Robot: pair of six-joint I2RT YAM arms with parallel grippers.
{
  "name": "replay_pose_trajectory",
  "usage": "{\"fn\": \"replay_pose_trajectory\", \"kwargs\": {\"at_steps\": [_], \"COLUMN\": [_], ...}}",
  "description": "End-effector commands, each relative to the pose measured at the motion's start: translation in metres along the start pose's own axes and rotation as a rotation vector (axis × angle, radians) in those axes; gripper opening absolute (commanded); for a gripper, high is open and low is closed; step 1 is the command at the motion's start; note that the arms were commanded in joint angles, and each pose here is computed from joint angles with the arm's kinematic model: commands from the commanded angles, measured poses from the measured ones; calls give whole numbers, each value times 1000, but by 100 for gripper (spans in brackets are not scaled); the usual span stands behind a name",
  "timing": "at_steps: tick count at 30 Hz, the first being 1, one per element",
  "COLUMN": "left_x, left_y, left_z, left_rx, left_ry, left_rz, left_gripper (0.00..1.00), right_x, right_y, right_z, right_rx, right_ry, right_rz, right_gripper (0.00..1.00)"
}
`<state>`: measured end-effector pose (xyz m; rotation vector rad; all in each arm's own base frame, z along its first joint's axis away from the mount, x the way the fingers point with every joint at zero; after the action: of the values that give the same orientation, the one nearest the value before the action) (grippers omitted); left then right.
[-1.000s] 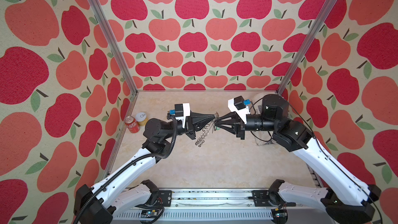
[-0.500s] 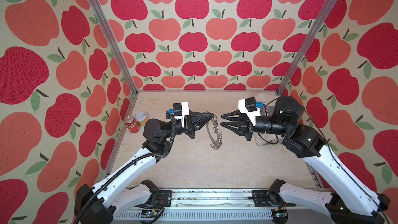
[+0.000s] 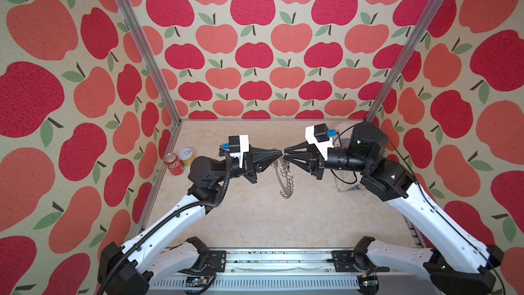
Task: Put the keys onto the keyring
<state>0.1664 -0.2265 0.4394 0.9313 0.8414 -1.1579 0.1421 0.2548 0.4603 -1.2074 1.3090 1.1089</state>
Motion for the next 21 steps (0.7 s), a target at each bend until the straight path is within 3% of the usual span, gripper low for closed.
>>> {"fn": "replay_pose_trajectory", "kwargs": {"at_steps": [1, 6, 10, 16, 17, 19, 21], "left_x": [-16, -17, -17, -9, -8, -6, -5], "left_y": [-5, -5, -5, -2, -1, -3, -5], "left_z": [-2, -2, -2, -1, -2, -5, -5], "left_rx": [22, 20, 20, 0, -5, -17, -11], "left_ry": [-61, -64, -63, 27, 61, 143, 228], "left_rz": [55, 58, 57, -15, -32, -63, -93], "left_gripper": [0, 0, 0, 0, 4, 23, 36], "right_x": [-3, -2, -1, 4, 5, 7, 9], "right_y": [3, 3, 3, 3, 3, 5, 5], "right_z": [1, 1, 3, -2, -4, -8, -11], "right_rx": [-25, -35, -48, -16, -11, -8, 0], "right_ry": [-16, -12, -5, 73, 94, 154, 201], "right_rz": [8, 16, 26, 4, 0, -2, 0], "right_gripper": [19, 12, 0, 0, 0, 0, 0]}}
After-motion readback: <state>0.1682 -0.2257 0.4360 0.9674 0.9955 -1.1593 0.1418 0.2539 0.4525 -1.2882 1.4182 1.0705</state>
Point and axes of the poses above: each gripper's point midway between its finger pads, its own z axis out along the fingers, its own y axis along the line the jaws close on, x = y × z, the point moved 6 cm from there along -z, back along the fingers, and after that the axes turned 4 degrees about z, right-handed, at the moved point
